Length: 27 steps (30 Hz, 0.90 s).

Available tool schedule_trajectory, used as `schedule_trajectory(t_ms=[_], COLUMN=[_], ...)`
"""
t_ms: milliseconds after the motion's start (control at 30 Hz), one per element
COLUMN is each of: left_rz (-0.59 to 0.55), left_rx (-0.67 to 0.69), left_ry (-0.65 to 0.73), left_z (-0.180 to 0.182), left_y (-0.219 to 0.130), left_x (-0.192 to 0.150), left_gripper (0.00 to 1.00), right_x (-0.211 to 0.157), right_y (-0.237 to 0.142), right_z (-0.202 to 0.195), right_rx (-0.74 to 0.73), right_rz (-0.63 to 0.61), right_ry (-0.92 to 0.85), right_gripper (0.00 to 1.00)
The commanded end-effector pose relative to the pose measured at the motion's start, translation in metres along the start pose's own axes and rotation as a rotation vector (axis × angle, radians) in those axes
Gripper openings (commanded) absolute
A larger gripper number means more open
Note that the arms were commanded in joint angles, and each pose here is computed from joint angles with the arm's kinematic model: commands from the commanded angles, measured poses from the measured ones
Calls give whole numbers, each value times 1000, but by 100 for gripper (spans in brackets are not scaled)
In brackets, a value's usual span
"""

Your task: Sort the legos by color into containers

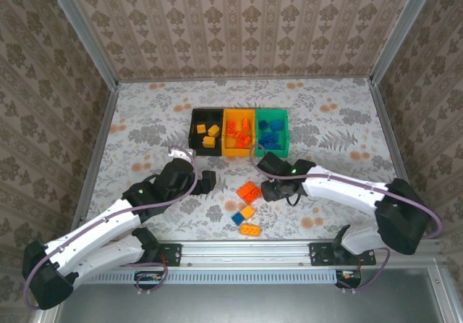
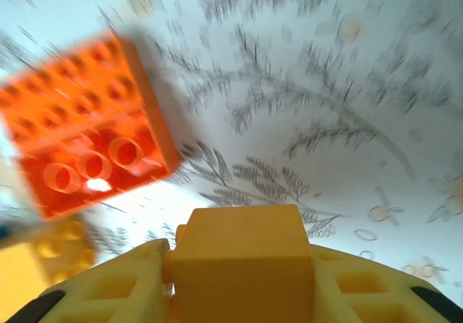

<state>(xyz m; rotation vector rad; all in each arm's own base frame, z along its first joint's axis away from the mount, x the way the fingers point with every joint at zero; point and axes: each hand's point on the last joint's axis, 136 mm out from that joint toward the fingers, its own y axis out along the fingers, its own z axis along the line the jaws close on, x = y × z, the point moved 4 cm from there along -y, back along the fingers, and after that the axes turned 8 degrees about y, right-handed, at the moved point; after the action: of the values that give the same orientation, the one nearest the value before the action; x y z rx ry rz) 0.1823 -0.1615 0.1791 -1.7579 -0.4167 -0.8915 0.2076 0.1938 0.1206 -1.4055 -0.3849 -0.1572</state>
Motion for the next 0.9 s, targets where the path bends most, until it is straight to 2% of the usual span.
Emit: schedule_trajectory(t_ms=[0,100,300,500,633,867], left_rz=[-24,-41,-28,9,25,34], left_rx=[22,58,99,83,82,71], left_ry=[-19,-36,-60,-75,-77,-89], left_z=[5,12,24,25,26,27], left_y=[-4,-10,-21,-20,-22,-25], left_x=[3,5,-2,-13,-17,-22], left_gripper=[100,100,100,100,100,100], right_x=[42,75,147,206,238,255], right_y=[-45,-59,-52,-13,22,64], right_z=[11,32,100,153,168,171], right_rx=[67,137,298,365,348,287], right_rz=[-148,-207,-278,-271,-260,-223], right_ry=[7,8,-13,-23,17,57], right_gripper=[35,35,35,35,35,39])
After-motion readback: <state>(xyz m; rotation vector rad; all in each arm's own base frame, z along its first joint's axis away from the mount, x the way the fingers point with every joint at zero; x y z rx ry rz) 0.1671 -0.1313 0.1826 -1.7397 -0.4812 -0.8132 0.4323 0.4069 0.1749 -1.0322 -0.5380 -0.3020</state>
